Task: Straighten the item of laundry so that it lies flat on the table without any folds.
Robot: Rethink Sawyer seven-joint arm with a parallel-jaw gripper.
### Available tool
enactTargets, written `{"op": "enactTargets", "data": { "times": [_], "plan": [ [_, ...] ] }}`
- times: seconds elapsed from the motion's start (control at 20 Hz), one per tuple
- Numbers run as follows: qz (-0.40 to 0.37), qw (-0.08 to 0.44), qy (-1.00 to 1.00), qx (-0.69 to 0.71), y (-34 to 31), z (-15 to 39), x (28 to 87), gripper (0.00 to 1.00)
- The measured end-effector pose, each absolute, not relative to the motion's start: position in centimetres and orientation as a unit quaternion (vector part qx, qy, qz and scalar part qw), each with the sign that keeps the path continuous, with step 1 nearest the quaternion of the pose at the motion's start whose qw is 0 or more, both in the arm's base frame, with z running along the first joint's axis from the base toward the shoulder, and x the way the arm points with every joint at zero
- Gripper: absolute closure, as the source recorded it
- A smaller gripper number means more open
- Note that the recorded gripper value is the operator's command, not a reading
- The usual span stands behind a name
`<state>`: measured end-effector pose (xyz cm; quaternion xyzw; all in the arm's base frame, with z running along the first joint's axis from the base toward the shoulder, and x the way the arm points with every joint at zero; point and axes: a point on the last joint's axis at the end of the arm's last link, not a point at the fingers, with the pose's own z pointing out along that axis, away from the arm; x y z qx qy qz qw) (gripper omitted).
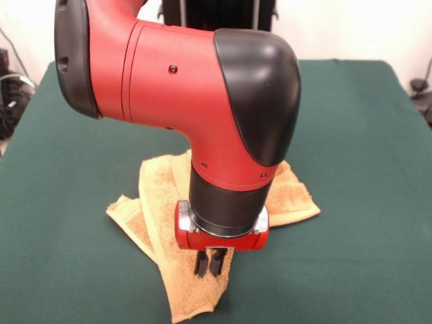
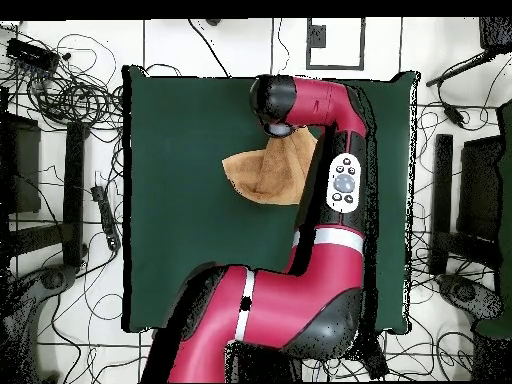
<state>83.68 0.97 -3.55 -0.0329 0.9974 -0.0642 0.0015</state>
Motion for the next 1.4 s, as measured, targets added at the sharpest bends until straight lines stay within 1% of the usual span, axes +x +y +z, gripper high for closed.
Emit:
{"op": "enactTargets", "data": {
  "times": [1.4],
  "plan": [
    [-0.059,0.0,0.998,-0.032,1.5,-1.8,83.5,1.0]
  ]
}}
